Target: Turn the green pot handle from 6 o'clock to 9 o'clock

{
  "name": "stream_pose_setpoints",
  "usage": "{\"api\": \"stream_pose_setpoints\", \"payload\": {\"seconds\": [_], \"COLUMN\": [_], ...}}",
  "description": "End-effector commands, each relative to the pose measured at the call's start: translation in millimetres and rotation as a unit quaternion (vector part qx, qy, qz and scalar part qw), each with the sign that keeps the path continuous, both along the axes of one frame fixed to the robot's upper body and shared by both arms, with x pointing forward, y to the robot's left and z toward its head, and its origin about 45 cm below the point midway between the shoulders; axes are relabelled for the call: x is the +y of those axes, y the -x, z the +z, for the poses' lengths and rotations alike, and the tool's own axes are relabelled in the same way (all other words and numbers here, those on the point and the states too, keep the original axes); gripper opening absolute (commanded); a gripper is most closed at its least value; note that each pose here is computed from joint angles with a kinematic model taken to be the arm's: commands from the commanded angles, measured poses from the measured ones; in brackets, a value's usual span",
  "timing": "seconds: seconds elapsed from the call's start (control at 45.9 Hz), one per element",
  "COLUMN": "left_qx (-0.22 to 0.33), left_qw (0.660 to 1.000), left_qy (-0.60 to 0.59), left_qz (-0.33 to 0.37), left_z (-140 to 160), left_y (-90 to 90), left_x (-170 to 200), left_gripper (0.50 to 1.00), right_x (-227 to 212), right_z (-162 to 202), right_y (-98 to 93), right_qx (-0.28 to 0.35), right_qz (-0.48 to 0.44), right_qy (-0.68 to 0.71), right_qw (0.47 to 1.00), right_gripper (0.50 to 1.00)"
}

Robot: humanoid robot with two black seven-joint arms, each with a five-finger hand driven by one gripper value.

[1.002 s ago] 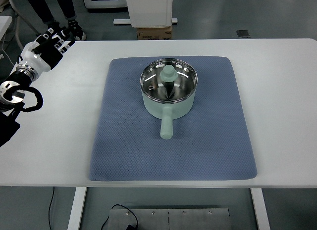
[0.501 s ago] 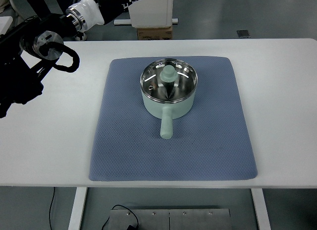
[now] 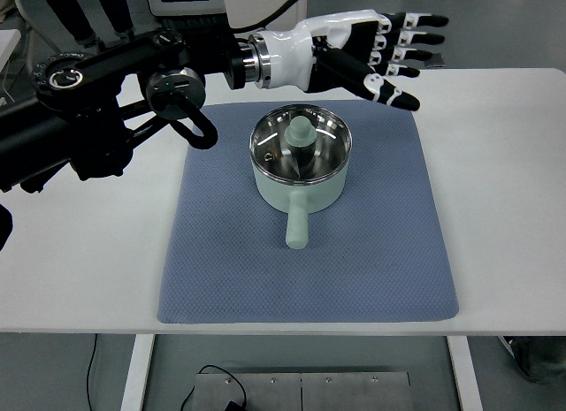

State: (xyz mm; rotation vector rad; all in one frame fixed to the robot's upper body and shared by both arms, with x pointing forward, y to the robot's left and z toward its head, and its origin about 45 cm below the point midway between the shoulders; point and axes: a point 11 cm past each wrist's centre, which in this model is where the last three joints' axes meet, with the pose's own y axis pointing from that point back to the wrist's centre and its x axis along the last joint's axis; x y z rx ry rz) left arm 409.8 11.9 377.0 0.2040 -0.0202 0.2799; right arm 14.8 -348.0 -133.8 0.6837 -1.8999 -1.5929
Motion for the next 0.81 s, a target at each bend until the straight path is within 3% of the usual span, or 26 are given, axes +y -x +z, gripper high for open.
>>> {"api": "stream_pose_setpoints", "payload": {"seconds": [0.0, 0.196, 0.523, 0.697, 0.785], "left_qx": [0.008, 0.016, 0.012, 0.016, 0.031], "left_qw": [0.999, 0.990, 0.986, 0.991, 0.996], "left_qy": [-0.027, -0.096, -0.133, -0.104, -0.080], "left_qz": [-0.033, -0.103, -0.105, -0.084, -0.032], "left_z": [-13, -43, -52, -36, -30], "left_y": [11.4, 31.1, 31.2, 20.2, 2.4], "left_x": [-10, -13, -10, -2, 13], "left_gripper": [1.000, 1.000, 1.000, 1.000, 1.000], "right_x": [0, 0, 0, 0, 0], "right_z": [0, 0, 0, 0, 0], "right_y": [0.2, 0.2, 0.2, 0.2, 0.2], "right_qx": [0.000, 0.000, 0.000, 0.000, 0.000], "right_qz": [0.000, 0.000, 0.000, 0.000, 0.000], "right_qy": [0.000, 0.000, 0.000, 0.000, 0.000], "right_qw": [1.000, 1.000, 1.000, 1.000, 1.000], "right_gripper": [1.000, 1.000, 1.000, 1.000, 1.000]}}
